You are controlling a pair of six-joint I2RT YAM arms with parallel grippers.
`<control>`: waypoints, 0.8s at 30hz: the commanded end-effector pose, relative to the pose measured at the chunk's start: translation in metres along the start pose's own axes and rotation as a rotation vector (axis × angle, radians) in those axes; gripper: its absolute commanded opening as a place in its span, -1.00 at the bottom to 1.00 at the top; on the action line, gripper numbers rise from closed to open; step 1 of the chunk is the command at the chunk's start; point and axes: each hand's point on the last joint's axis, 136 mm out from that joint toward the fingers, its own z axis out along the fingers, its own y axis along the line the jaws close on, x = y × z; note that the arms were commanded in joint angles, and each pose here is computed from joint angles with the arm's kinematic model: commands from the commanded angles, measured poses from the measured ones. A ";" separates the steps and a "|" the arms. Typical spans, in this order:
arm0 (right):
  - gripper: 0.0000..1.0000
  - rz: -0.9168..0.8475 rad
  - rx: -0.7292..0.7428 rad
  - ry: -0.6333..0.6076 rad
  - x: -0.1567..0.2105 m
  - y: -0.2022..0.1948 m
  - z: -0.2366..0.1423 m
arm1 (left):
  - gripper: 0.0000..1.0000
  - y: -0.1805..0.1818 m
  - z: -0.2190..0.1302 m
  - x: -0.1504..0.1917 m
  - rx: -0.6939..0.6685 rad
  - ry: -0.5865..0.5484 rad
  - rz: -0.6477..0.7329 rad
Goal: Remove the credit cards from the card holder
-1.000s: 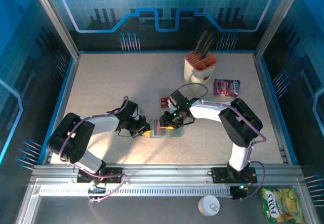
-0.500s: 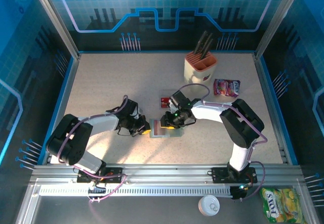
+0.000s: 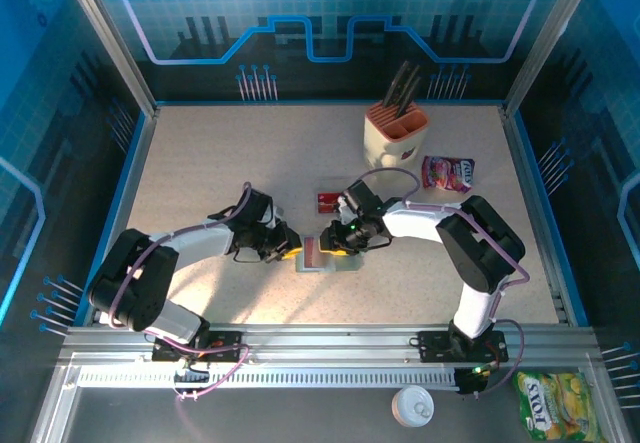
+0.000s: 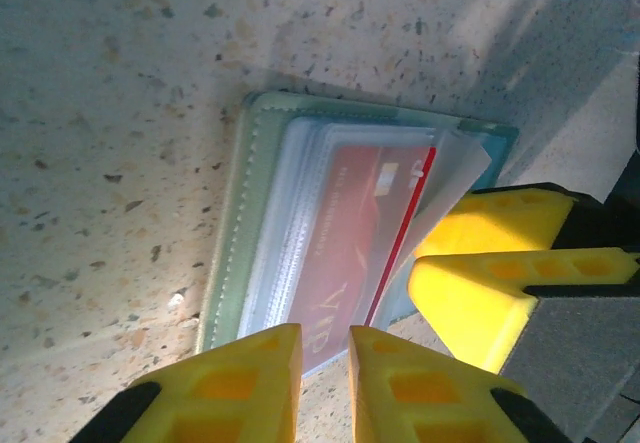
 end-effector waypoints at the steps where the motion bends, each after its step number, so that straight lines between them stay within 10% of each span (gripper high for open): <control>1: -0.25 0.010 -0.020 0.000 0.000 -0.001 -0.003 | -0.55 -0.016 0.004 0.000 0.035 0.020 0.010; 24: -0.25 0.011 -0.034 0.004 0.002 0.001 -0.008 | -0.55 -0.030 0.033 0.004 0.063 0.078 0.005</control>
